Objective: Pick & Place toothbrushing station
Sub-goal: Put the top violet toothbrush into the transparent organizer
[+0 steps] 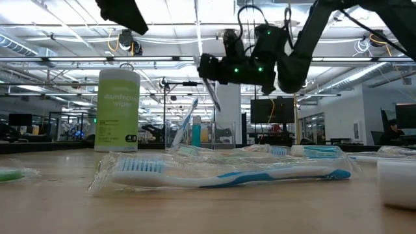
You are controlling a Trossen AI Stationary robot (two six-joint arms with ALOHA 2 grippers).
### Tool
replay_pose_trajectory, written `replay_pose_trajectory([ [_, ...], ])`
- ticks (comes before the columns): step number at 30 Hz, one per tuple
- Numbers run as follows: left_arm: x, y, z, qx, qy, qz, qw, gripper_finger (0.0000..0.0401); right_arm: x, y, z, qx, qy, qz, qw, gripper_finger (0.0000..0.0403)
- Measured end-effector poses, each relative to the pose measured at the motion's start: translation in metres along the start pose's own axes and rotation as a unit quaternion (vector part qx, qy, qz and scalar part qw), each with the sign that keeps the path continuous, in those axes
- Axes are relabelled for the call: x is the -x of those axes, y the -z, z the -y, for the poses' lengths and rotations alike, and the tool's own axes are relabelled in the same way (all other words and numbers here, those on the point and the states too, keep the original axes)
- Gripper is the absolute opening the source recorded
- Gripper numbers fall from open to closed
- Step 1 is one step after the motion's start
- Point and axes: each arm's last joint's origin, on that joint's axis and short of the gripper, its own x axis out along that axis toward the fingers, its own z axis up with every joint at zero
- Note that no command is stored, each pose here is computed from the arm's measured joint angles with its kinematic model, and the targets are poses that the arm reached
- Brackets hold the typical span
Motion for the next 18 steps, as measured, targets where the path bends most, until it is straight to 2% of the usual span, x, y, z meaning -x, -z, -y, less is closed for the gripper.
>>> replay_pose_trajectory([
  [4,0.0,0.003,-0.003,0.006,-0.043,-0.006,0.999,0.0157,-0.002,0.012,0.007,-0.006,0.015,-0.019,1.0,0.0012],
  [8,0.0,0.003,-0.004,0.0,-0.051,-0.007,0.999,0.0157,-0.001,0.016,0.008,0.002,0.052,-0.042,0.998,0.0012],
  [15,0.0,0.003,-0.005,0.001,-0.066,-0.003,0.998,0.0157,0.001,0.029,0.006,0.022,0.048,-0.111,0.992,0.0013],
  [18,0.0,0.003,-0.005,0.001,-0.066,-0.003,0.998,0.0157,0.004,0.032,0.003,0.023,0.068,-0.126,0.989,0.0013],
])
